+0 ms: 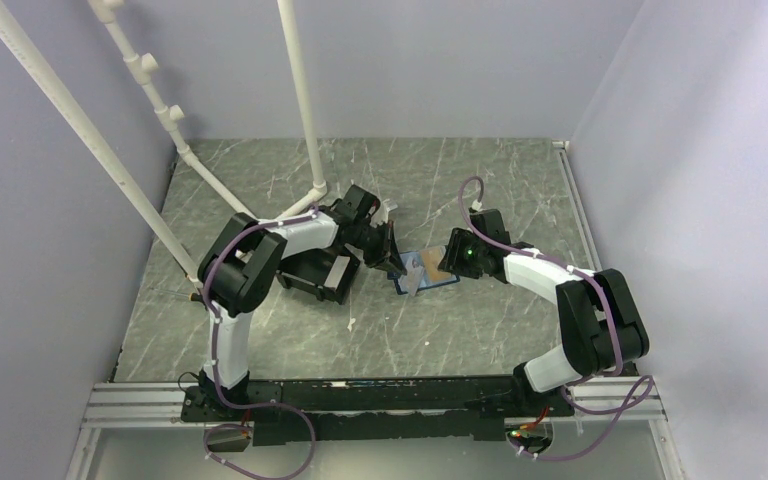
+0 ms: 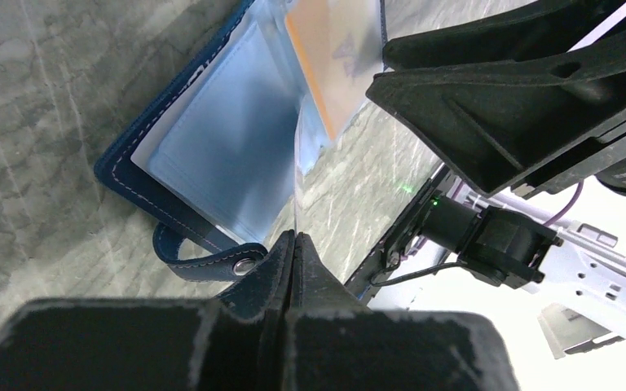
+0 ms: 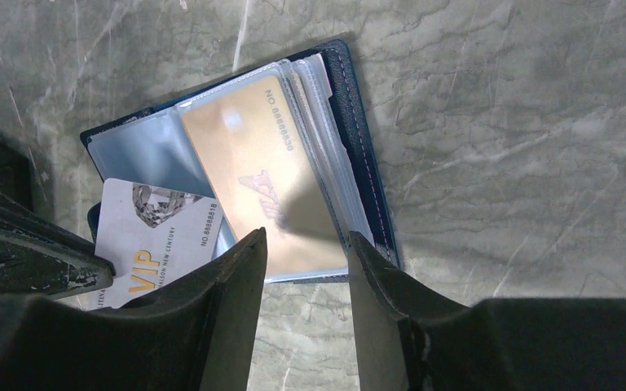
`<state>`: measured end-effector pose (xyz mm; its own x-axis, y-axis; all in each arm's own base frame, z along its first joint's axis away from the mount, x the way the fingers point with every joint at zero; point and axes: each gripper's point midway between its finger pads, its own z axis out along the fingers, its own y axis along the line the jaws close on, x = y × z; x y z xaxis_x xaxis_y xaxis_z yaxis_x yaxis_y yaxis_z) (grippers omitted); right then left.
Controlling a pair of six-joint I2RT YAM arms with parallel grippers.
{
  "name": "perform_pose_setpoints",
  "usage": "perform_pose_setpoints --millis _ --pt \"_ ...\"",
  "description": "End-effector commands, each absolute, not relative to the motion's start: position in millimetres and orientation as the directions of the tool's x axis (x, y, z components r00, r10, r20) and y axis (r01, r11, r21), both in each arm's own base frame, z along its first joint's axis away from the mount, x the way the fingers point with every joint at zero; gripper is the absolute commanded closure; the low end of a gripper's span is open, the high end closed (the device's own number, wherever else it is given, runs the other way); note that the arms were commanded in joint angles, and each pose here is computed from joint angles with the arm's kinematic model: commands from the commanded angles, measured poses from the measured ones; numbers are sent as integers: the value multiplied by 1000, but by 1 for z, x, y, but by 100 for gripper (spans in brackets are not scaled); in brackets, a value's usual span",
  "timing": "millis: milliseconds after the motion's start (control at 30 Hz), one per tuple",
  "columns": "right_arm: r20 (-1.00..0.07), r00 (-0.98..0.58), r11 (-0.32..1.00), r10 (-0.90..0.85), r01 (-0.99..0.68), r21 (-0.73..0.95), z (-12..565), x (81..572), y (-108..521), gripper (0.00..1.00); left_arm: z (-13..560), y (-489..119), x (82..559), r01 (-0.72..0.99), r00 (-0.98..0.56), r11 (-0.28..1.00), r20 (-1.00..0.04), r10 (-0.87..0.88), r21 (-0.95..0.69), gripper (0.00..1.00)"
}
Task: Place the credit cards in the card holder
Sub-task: Insert the credit card into the card holder.
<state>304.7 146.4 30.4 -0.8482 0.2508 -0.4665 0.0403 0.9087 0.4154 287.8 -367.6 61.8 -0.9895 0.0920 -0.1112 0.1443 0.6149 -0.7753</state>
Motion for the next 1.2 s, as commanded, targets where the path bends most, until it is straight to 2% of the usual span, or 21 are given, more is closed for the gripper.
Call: perform_pose_setpoints --millis 0,333,600,1167 --pt "-418 -879 927 228 64 369 10 287 138 56 67 -371 293 123 -992 587 -101 71 -800 100" --pt "-421 -879 927 223 57 372 10 287 138 56 92 -369 297 146 -988 566 -150 41 -811 100" --pt "-420 -881 927 218 53 370 10 287 139 56 90 -376 295 113 -993 518 -113 33 -848 100" --pt "-421 -882 926 211 43 375 10 287 140 56 110 -369 300 149 -982 540 -189 -19 -828 100"
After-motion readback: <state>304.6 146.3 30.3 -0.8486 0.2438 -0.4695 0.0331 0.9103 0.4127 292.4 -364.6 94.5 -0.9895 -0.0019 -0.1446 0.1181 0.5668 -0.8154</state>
